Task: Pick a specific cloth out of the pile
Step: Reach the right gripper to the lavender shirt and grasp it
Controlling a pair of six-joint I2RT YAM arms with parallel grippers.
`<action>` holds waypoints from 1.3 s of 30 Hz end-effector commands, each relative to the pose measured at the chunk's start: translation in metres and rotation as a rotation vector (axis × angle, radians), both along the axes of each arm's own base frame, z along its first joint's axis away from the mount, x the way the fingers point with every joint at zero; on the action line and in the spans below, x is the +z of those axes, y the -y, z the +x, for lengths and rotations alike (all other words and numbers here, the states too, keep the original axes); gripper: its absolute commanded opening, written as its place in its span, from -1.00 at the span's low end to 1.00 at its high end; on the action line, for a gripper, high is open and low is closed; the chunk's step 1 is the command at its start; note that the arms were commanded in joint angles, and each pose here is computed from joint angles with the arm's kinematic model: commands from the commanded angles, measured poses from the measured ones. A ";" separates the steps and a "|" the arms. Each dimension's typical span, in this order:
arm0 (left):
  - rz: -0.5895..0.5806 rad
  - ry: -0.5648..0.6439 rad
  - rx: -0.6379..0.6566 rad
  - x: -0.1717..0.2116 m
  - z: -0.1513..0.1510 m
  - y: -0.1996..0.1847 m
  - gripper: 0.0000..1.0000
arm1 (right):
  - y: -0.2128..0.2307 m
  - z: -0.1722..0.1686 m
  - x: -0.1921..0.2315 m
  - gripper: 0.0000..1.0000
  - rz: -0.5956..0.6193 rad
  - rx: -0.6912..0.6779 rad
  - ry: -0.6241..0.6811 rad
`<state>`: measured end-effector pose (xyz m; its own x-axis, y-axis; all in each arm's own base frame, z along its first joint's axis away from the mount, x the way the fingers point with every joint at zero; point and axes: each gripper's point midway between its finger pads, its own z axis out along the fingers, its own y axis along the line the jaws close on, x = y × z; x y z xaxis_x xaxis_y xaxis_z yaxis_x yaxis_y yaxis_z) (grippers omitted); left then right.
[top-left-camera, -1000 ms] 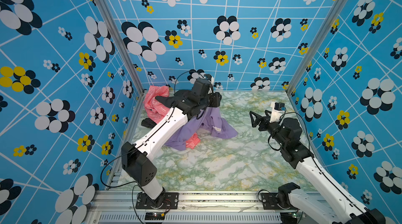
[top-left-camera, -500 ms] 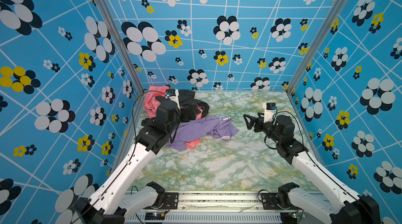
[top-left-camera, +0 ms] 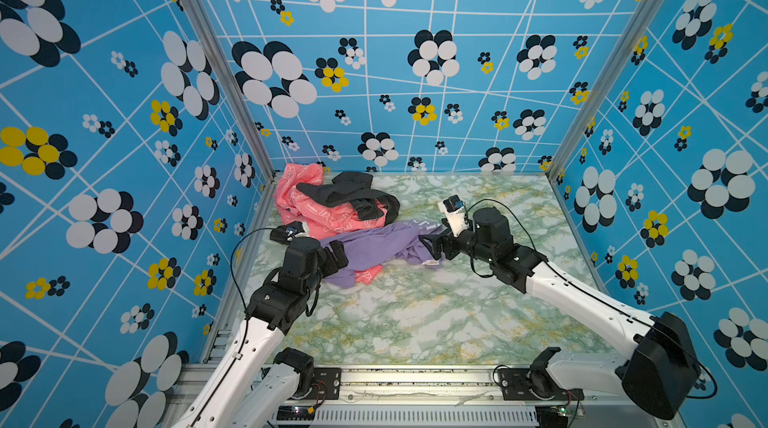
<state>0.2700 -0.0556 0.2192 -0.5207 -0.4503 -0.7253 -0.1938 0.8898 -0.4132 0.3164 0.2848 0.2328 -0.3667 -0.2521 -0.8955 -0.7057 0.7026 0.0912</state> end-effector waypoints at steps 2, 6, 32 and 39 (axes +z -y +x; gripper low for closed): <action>-0.021 -0.008 0.066 -0.001 -0.006 -0.014 0.99 | -0.035 -0.021 -0.023 0.91 -0.174 0.146 0.004; -0.041 -0.010 0.103 -0.004 -0.010 -0.022 0.98 | -0.068 -0.034 -0.045 0.91 -0.296 0.233 0.004; -0.135 0.038 0.268 -0.007 -0.041 -0.061 0.98 | -0.197 -0.018 -0.153 0.19 -0.509 0.289 -0.184; -0.146 0.043 0.275 -0.009 -0.042 -0.062 0.98 | -0.206 -0.015 -0.172 -0.04 -0.517 0.284 -0.232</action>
<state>0.2300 0.0059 0.2172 -0.3295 -0.6618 -0.6734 -0.3886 0.7451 -0.5421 0.3050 0.4877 0.0665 -0.3578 -0.7469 -0.5605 -0.8773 0.4745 -0.0723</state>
